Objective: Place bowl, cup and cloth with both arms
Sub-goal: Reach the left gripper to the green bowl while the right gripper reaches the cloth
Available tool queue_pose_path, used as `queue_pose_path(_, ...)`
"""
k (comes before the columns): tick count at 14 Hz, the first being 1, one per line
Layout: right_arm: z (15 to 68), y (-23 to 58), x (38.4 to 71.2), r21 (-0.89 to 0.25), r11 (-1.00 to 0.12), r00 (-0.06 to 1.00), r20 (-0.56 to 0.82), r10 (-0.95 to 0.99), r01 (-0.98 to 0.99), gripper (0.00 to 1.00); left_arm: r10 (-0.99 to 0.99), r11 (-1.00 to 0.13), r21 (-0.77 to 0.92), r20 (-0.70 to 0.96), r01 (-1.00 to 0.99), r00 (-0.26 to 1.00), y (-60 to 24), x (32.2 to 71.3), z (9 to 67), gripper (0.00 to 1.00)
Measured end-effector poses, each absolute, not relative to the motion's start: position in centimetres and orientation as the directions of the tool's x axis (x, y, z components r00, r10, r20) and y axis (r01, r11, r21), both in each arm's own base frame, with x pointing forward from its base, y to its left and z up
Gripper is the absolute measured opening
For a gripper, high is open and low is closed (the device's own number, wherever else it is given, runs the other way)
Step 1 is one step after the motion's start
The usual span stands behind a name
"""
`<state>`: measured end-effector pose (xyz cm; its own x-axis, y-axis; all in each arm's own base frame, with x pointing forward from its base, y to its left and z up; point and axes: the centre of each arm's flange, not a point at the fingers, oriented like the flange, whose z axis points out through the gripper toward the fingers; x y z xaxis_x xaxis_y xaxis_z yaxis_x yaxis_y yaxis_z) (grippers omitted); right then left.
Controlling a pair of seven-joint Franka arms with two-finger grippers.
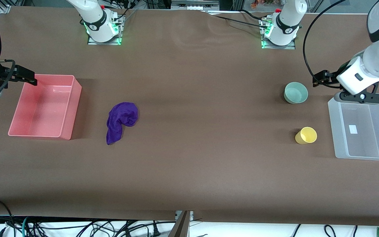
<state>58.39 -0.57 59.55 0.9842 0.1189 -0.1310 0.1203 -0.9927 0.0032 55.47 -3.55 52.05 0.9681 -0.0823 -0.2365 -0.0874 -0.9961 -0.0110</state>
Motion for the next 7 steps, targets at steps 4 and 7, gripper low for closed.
queue_pose_path(4,59.5,-0.5,58.4,0.003,-0.993,0.984,-0.131,0.119,0.121,1.0,-0.258,-0.966,0.049,-0.274,-0.254,0.926,-1.2,54.7,44.0,1.0)
queue_pose_path(7,58.2,0.0,58.9,0.0,-0.992,0.98,-0.153,0.128,0.13,1.0,-0.472,-0.881,0.086,-0.254,-0.466,0.844,0.3,53.2,37.7,1.0)
